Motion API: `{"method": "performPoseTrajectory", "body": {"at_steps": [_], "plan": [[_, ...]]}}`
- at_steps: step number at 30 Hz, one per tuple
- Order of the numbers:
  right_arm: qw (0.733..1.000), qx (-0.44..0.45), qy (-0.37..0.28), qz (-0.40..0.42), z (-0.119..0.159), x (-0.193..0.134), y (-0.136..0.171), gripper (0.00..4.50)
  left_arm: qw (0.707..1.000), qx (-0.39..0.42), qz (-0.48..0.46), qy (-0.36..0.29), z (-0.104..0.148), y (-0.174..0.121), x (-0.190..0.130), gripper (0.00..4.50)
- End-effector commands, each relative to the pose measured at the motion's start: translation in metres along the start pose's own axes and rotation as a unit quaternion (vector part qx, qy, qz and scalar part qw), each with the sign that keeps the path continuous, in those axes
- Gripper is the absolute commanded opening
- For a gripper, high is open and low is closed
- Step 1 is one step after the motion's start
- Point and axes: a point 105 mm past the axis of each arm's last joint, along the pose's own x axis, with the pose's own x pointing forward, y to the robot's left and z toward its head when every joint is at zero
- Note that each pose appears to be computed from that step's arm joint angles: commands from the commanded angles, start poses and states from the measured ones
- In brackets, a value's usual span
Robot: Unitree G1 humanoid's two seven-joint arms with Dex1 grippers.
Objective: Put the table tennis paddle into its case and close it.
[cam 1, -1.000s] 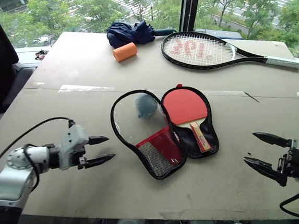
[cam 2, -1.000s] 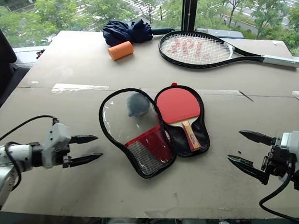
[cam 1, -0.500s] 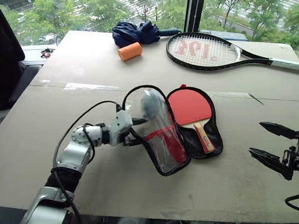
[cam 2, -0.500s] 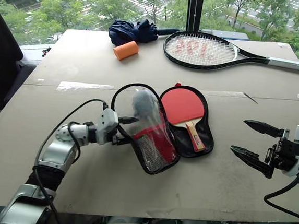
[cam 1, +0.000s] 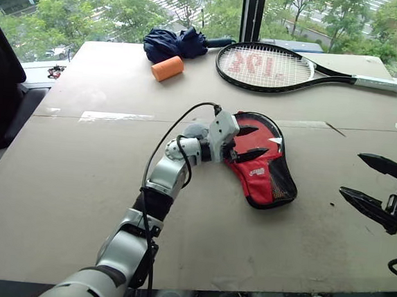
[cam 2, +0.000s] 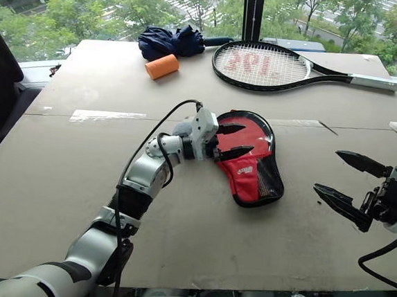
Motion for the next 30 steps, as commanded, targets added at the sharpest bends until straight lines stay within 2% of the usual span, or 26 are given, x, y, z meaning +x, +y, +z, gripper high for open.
{"method": "performPoseTrajectory", "body": {"at_steps": [1, 6, 9, 13, 16, 18, 20, 23, 27, 30], "plan": [[1.0, -0.02, -0.008, -0.004, 0.011, 0.0, 0.0, 4.46, 1.0, 0.014, -0.006, -0.023, 0.013, -0.001, -0.008, 3.41], [1.0, -0.004, 0.012, -0.015, -0.004, 0.014, -0.006, 4.46, 0.998, 0.029, -0.044, -0.041, 0.04, -0.01, -0.042, 3.41], [0.999, 0.029, 0.031, -0.031, -0.019, 0.037, -0.014, 4.46, 0.997, 0.038, -0.058, -0.012, 0.054, -0.01, -0.072, 3.41], [0.996, 0.055, 0.059, -0.047, -0.036, 0.068, -0.023, 4.46, 0.996, 0.044, -0.066, 0.049, 0.058, -0.008, -0.105, 3.41], [0.99, 0.102, 0.081, -0.059, -0.049, 0.087, -0.03, 4.46, 0.994, 0.031, -0.083, 0.062, 0.073, -0.011, -0.125, 3.41], [0.969, 0.191, 0.145, -0.069, -0.076, 0.092, -0.038, 4.46, 0.993, 0.032, -0.081, 0.078, 0.083, -0.013, -0.135, 3.41], [0.951, 0.244, 0.18, -0.058, -0.092, 0.096, -0.039, 4.46, 0.992, 0.039, -0.077, 0.088, 0.09, -0.014, -0.139, 3.41], [0.928, 0.326, 0.179, -0.018, -0.096, 0.106, -0.036, 4.46, 0.994, 0.036, -0.081, 0.071, 0.103, -0.02, -0.137, 3.41], [0.906, 0.365, 0.216, -0.009, -0.11, 0.116, -0.035, 4.46, 0.993, 0.027, -0.101, 0.055, 0.111, -0.03, -0.137, 3.41], [0.893, 0.394, 0.215, 0.031, -0.106, 0.129, -0.022, 4.46, 0.992, 0.021, -0.102, 0.071, 0.111, -0.031, -0.141, 3.41]]}}
